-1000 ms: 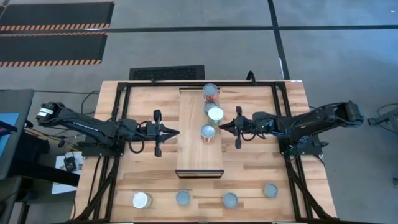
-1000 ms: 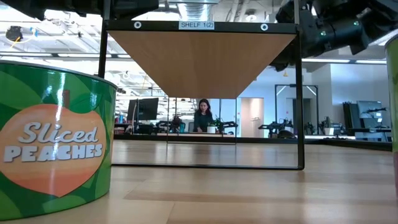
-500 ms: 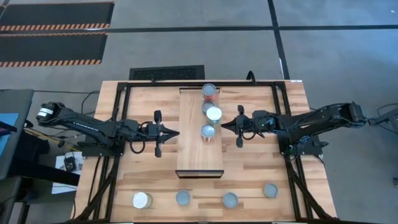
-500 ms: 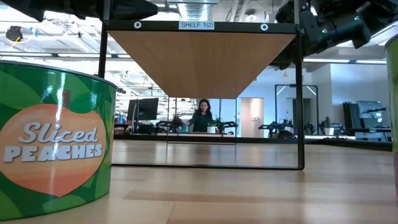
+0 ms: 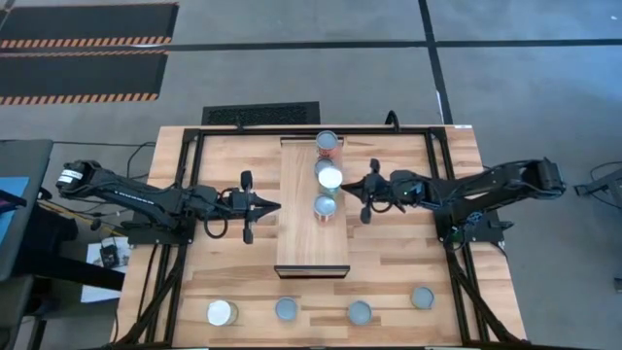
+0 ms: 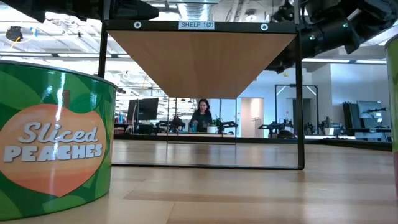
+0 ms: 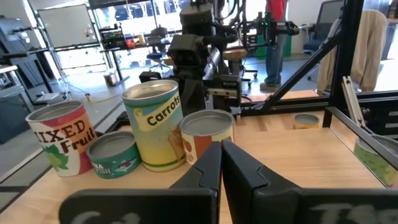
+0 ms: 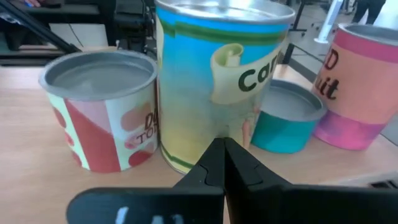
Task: Pick and place cans onto a shelf
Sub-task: Adjust the big blue can on the shelf, then adjust the small red can on the shelf
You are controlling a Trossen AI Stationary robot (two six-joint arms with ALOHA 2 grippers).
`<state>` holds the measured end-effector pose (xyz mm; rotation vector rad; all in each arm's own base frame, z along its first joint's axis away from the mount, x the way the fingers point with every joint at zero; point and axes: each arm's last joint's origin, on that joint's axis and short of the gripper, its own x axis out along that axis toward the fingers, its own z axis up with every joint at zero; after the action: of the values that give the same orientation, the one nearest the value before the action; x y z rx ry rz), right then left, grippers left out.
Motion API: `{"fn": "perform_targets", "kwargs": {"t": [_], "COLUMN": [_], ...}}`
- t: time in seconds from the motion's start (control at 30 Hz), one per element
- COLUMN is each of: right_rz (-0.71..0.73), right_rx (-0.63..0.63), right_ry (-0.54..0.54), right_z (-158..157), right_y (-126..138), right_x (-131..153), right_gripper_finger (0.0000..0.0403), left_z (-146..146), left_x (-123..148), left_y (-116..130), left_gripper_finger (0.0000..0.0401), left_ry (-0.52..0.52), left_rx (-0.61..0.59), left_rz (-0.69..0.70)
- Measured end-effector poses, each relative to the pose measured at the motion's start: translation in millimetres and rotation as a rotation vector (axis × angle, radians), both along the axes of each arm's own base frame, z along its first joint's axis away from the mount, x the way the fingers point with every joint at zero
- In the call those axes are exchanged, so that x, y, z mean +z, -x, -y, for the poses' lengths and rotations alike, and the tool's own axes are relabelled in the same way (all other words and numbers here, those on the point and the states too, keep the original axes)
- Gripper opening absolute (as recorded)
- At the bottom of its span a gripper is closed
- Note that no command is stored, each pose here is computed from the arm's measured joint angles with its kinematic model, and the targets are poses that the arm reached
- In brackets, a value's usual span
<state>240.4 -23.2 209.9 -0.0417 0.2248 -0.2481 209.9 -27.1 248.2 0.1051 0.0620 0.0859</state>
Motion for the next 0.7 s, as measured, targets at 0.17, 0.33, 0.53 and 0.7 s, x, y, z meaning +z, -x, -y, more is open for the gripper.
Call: {"fn": "perform_targets", "kwargs": {"t": [0.17, 0.33, 0.53, 0.7], "right_rz": [0.014, 0.058, 0.104, 0.082], "right_rx": [0.002, 0.031, 0.115, 0.204], "right_ry": [0.005, 0.018, -0.044, -0.068], "right_z": [0, -7, -25, -47], "right_y": [-2, 7, 15, 14], "right_x": [0, 13, 25, 21], "right_gripper_finger": [0.0012, 0.0012, 0.0012, 0.0012], "left_z": [0, 1, 5, 3], "left_x": [-2, -8, -25, -28], "left_y": [0, -2, -20, -43], "left_gripper_finger": [0.0002, 0.0002, 0.0002, 0.0002], "left_ry": [0.006, 0.043, 0.046, 0.041], "left_rx": [0.001, -0.007, -0.051, -0.048], "left_rz": [-0.018, -0.064, -0.087, -0.119]}}
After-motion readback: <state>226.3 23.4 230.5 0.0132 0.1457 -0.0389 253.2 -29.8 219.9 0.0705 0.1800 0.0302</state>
